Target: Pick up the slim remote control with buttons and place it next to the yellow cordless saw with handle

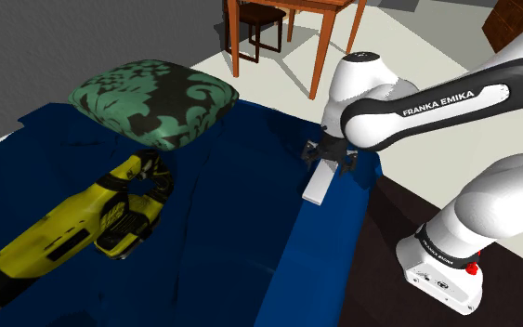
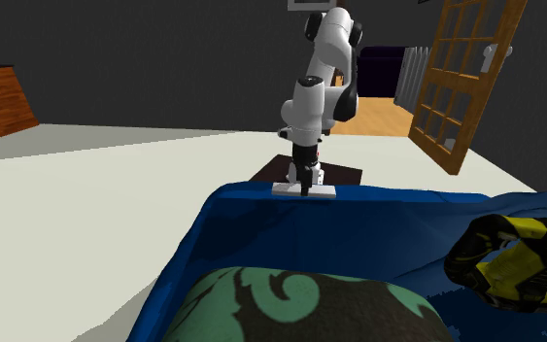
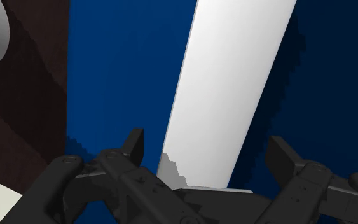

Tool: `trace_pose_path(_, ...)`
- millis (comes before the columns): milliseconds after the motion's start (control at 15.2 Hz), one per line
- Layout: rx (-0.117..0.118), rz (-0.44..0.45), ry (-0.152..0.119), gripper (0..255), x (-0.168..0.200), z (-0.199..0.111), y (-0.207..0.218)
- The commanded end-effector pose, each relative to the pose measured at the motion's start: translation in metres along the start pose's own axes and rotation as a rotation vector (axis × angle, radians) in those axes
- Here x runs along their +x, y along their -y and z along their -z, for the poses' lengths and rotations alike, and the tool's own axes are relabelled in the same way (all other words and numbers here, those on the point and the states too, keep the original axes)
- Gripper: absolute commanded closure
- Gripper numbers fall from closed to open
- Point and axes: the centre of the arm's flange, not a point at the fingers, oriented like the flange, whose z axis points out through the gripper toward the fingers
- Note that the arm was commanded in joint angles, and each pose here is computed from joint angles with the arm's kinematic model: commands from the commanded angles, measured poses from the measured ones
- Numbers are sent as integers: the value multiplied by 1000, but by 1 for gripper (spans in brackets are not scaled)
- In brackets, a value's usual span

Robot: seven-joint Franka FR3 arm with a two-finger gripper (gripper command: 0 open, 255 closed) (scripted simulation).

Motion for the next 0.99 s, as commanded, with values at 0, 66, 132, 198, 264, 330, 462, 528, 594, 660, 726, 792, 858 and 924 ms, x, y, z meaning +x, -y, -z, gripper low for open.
trace_pose_path(0, 1, 0, 0, 0, -1, -7, -1)
trace_pose_path(66, 1, 0, 0, 0, -1, -7, -1)
trace_pose_path(132, 1, 0, 0, 0, -1, -7, -1)
trace_pose_path(198, 1, 0, 0, 0, -1, -7, -1)
trace_pose_path(264, 1, 0, 0, 0, -1, -7, -1)
trace_pose_path(330, 1, 0, 0, 0, -1, -7, -1)
trace_pose_path(462, 1, 0, 0, 0, -1, -7, -1)
trace_pose_path(528, 1, 0, 0, 255, -1, -7, -1)
trace_pose_path(594, 1, 0, 0, 255, -1, -7, -1)
trace_pose_path(660, 1, 0, 0, 255, -1, -7, -1)
trace_pose_path(726, 1, 0, 0, 255, -1, -7, -1)
trace_pose_path(792, 1, 0, 0, 255, -1, -7, -1)
trace_pose_path(858, 1, 0, 0, 255, -1, -7, -1)
trace_pose_path(924, 1, 0, 0, 255, -1, -7, -1)
